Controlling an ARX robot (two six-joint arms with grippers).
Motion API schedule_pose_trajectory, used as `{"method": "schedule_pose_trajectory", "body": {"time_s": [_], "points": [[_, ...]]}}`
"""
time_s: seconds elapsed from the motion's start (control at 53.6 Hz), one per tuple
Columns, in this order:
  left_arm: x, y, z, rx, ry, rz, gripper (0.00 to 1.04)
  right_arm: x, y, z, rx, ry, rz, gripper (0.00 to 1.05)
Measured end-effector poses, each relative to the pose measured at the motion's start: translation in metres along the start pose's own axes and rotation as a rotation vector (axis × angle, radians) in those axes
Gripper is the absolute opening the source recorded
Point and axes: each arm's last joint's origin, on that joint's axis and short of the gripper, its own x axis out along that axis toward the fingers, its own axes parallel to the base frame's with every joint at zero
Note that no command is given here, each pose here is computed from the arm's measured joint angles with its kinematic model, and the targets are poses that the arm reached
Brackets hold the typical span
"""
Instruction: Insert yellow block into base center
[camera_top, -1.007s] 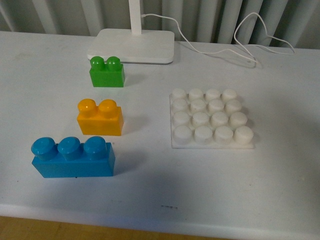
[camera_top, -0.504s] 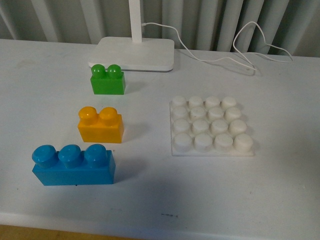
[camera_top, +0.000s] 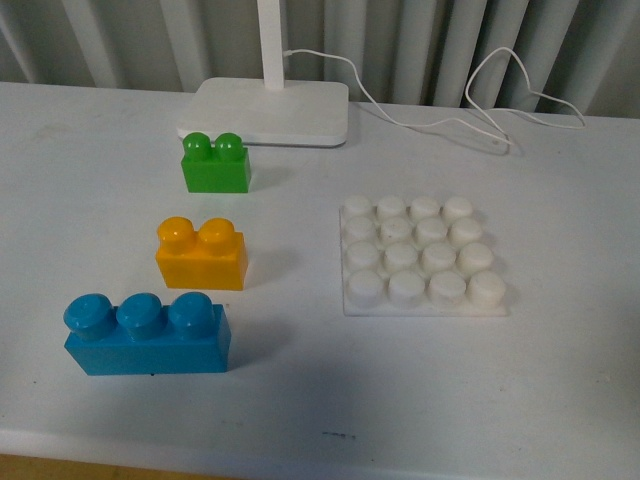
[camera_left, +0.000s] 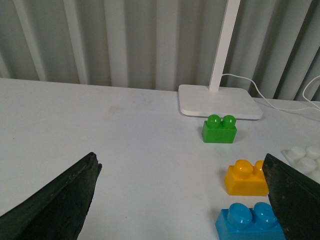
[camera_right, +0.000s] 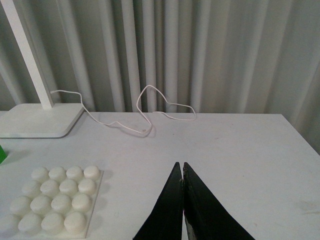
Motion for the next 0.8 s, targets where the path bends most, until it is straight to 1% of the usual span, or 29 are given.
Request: {"method": "schedule_pose_trajectory", "body": {"time_s": [0.28, 0.336, 0.616, 0.69, 0.802], "points": [[0.000, 0.000, 0.000, 0.000, 0.000, 0.000, 0.98, -0.007, 0.000, -0.008, 0.000, -0.001, 0.000, 0.01], [0.000, 0.000, 0.000, 0.000, 0.000, 0.000, 0.98, -0.008, 0.000, -0.015, 0.000, -0.006, 0.000, 0.01], [0.000, 0.000, 0.000, 0.000, 0.000, 0.000, 0.98, -0.013, 0.000, -0.015, 0.000, -0.010, 0.000, 0.01], [0.000, 0.000, 0.000, 0.000, 0.000, 0.000, 0.98, -0.019, 0.000, -0.019, -0.001, 0.027, 0.000, 0.01], [0.000, 0.000, 0.000, 0.000, 0.000, 0.000, 0.98, -0.022, 0.000, -0.017, -0.001, -0.008, 0.000, 0.01]]}}
